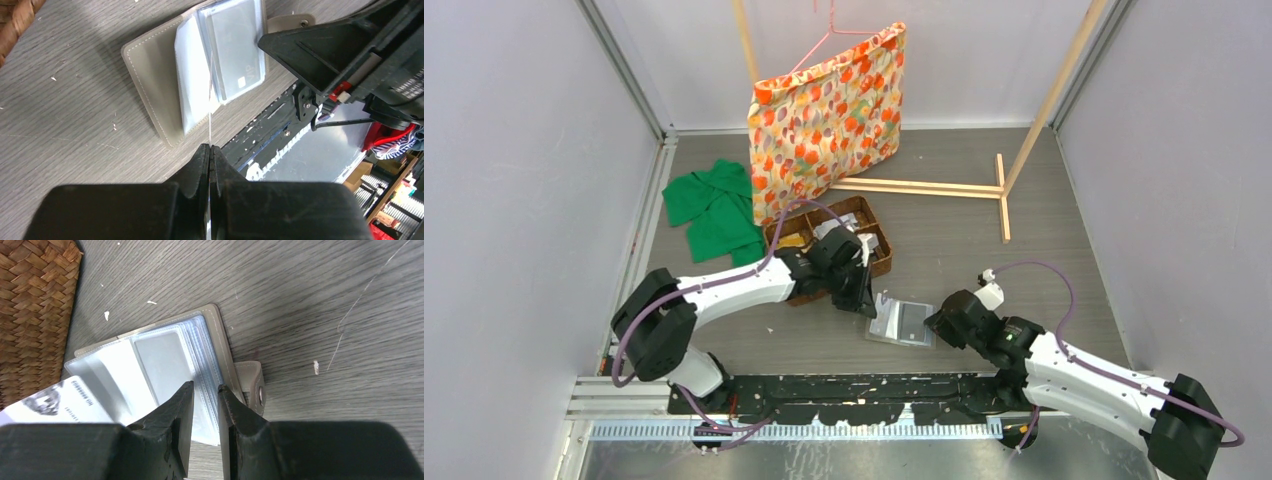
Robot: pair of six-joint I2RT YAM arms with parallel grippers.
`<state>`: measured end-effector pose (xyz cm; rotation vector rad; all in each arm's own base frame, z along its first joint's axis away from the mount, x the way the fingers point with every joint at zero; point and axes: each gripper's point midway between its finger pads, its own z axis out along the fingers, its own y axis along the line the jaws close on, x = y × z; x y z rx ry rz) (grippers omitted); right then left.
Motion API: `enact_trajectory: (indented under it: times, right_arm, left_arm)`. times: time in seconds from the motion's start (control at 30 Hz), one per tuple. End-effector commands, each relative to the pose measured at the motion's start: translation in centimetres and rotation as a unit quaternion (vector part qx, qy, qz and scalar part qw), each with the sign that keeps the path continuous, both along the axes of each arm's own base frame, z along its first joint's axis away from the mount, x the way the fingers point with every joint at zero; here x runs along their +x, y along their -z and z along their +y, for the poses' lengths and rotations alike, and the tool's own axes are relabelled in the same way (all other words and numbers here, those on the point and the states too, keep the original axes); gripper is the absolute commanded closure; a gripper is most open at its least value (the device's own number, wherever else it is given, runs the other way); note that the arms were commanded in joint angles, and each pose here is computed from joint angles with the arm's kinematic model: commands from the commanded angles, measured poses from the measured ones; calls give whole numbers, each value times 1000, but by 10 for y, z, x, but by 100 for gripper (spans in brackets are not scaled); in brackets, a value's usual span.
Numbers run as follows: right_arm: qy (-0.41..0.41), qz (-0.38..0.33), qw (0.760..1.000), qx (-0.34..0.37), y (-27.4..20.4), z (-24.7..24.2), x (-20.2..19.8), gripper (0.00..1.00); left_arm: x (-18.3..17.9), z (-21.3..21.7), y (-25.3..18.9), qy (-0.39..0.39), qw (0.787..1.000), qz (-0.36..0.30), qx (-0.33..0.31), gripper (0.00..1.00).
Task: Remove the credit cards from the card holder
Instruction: Remove the credit card from the card holder.
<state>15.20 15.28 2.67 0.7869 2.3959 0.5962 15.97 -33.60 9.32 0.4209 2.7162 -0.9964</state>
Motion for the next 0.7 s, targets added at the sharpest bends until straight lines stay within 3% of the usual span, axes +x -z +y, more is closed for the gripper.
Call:
enact_trajectory:
  times: [0.0, 0.67]
  right_arm:
    - [3, -6, 1000, -15, -7, -4, 3, 71]
    - [7, -43, 998, -48, -51, -17, 12, 70]
  left_arm:
    - [4, -5, -49, 11, 998, -35, -42, 99]
    - [36, 21, -129, 34, 991, -119, -52, 100]
